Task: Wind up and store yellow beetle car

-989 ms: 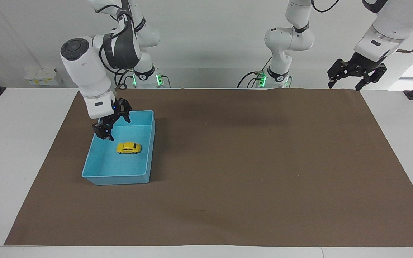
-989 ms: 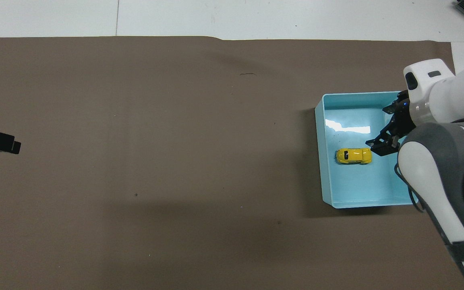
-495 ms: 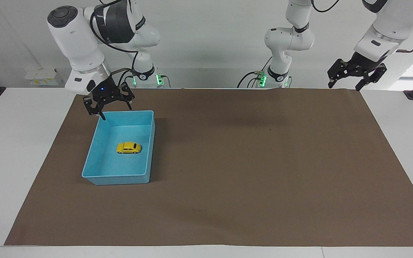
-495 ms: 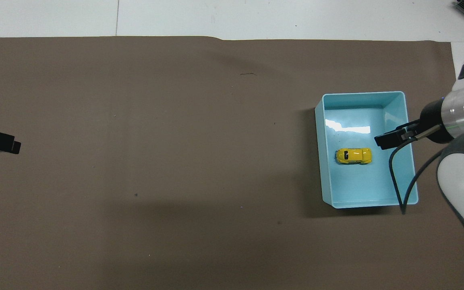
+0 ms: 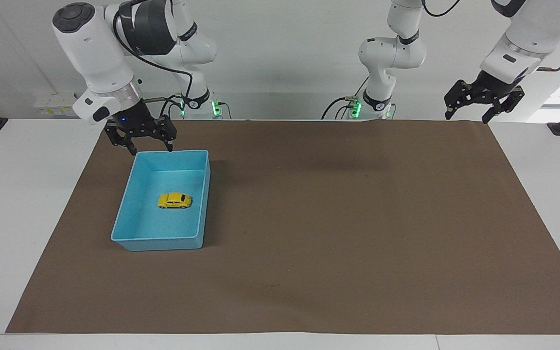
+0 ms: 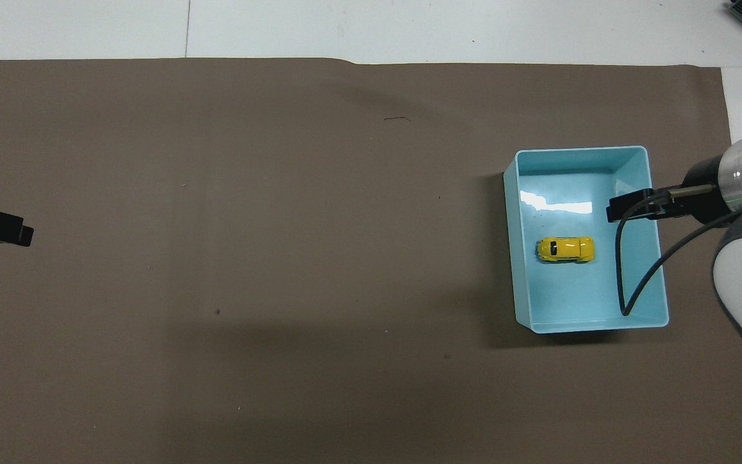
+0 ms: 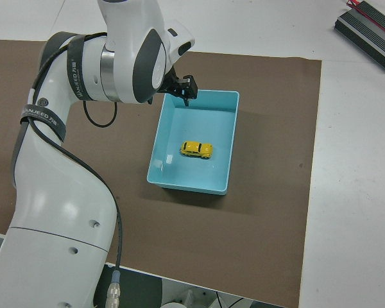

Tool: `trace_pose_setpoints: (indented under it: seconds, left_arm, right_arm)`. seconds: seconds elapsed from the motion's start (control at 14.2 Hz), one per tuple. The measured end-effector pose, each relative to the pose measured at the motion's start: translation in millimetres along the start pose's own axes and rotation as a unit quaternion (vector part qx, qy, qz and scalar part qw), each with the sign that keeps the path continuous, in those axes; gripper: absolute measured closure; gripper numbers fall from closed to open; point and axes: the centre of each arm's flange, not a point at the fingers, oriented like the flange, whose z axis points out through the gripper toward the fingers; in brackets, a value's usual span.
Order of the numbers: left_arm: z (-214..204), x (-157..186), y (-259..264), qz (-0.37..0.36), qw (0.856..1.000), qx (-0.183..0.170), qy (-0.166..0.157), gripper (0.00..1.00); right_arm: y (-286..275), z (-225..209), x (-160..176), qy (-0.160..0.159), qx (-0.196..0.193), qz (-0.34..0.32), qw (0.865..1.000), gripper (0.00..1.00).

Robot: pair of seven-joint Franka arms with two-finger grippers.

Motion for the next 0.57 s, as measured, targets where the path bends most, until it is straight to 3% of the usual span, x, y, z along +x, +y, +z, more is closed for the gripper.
trace_pose_setpoints:
  seconds: [0.28,0.57]
  left_arm:
    - [0,0,0,0.000,1.000,0.000,0.000,0.00]
    - [0,0,0,0.000,1.000,0.000,0.000,0.00]
  right_arm:
    - [36,-8,-2,0.002,0.001,0.036,0.999,0.00]
    - [31,-6,-1,0.000,0.020,0.064,0.998,0.00]
